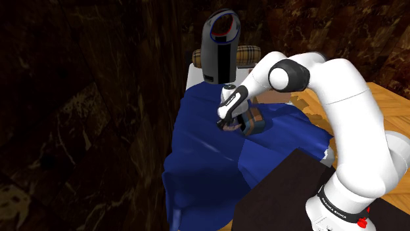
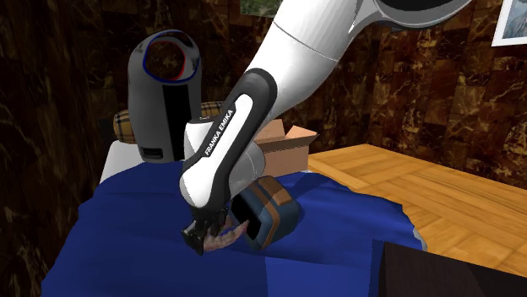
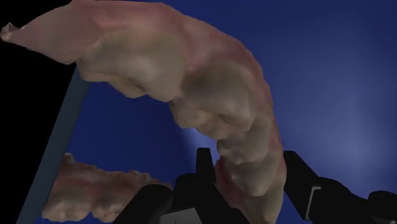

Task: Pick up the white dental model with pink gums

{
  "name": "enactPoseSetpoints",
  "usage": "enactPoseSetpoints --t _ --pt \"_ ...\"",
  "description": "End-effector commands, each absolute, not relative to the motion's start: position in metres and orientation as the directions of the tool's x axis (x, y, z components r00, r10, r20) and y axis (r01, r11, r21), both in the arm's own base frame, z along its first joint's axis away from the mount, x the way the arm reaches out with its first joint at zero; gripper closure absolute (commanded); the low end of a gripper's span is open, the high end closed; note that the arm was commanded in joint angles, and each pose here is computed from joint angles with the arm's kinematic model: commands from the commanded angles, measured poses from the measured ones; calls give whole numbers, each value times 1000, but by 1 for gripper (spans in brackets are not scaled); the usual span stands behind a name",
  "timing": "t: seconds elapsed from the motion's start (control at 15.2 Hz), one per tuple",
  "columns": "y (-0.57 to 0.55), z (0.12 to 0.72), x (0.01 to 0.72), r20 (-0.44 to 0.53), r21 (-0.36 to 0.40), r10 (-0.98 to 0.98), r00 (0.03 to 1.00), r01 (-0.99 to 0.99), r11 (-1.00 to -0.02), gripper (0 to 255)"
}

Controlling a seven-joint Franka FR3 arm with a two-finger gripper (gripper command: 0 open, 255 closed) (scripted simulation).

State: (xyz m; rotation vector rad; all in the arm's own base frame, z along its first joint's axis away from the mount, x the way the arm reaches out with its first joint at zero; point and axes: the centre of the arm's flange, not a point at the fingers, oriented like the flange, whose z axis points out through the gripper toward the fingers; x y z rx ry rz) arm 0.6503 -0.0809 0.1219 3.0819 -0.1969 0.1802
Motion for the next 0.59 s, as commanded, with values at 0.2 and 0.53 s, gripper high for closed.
enactPoseSetpoints --t 0.2,0.53 --pt "-82 148 651 119 40 -124 985 -129 -991 255" --pt "-82 165 651 119 40 -124 985 -129 -991 255"
